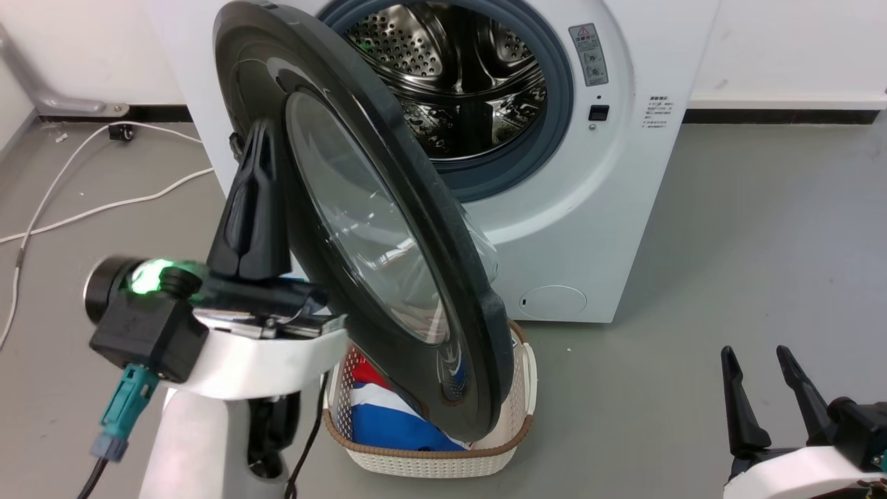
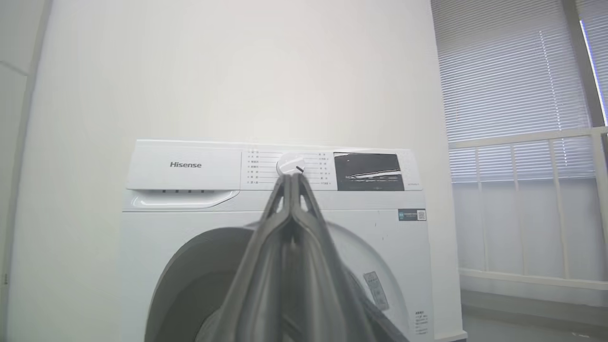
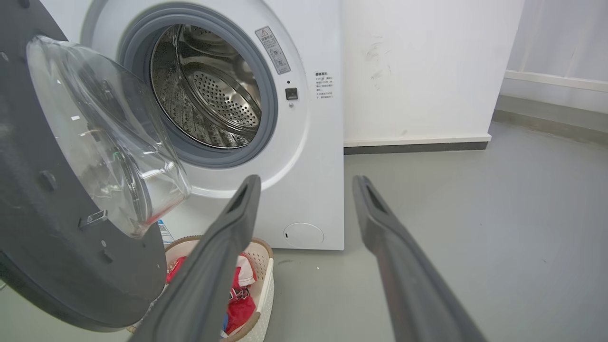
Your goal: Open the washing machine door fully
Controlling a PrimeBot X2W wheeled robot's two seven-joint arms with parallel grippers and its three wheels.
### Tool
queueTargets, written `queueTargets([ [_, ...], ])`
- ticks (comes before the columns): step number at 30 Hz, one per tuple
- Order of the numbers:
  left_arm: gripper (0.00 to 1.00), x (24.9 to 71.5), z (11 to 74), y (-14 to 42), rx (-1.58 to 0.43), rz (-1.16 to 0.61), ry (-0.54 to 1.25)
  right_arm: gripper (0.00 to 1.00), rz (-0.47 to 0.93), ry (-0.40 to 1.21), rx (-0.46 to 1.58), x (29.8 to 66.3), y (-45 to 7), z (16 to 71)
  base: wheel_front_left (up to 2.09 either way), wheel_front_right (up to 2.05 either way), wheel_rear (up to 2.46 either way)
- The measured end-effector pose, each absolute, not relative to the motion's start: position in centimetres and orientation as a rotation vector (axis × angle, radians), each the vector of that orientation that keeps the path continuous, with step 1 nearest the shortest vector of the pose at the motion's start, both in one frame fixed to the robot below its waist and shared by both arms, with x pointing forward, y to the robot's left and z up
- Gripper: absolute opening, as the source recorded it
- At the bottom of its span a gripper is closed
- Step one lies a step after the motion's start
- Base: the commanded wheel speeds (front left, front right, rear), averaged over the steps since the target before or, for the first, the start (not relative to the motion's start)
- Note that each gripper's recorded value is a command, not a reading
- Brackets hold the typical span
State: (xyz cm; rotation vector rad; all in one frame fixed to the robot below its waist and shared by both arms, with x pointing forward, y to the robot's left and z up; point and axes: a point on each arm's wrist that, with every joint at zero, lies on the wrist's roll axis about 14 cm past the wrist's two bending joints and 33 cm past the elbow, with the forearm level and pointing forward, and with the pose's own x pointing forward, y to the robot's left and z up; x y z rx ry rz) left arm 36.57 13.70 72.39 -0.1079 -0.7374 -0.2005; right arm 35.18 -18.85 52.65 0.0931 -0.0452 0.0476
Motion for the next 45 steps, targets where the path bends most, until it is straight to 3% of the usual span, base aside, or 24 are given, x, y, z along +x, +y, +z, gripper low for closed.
queueTargets([
  [4, 0.00, 34.5, 76.0, 11.0, -0.135, -0.300, -0.854, 1.00, 0.052, -0.043, 0.093, 35.3, -18.7, 52.6, 0.00, 0.00, 0.00],
  [9, 0.00, 32.6, 77.0, 6.3, -0.204, -0.482, -0.856, 1.00, 0.053, -0.038, 0.093, 35.2, -18.7, 52.5, 0.00, 0.00, 0.00],
  [15, 0.00, 30.5, 74.8, -0.4, -0.266, -0.730, -0.725, 1.00, 0.049, -0.031, 0.093, 35.3, -18.8, 52.3, 0.00, 0.00, 0.00],
  [22, 0.00, 29.0, 67.8, -6.7, -0.260, -0.932, -0.418, 1.00, 0.050, -0.020, 0.088, 35.3, -18.7, 52.1, 0.00, 0.00, 0.00],
  [32, 0.00, 29.6, 56.4, -7.9, -0.176, -0.914, -0.019, 1.00, 0.032, -0.005, 0.075, 35.3, -19.4, 51.8, 0.00, 0.00, 0.00],
  [45, 0.00, 35.4, 52.8, -2.9, -0.151, -0.647, 0.027, 1.00, 0.021, 0.012, 0.090, 35.4, -19.6, 51.1, 0.00, 0.00, 0.00],
])
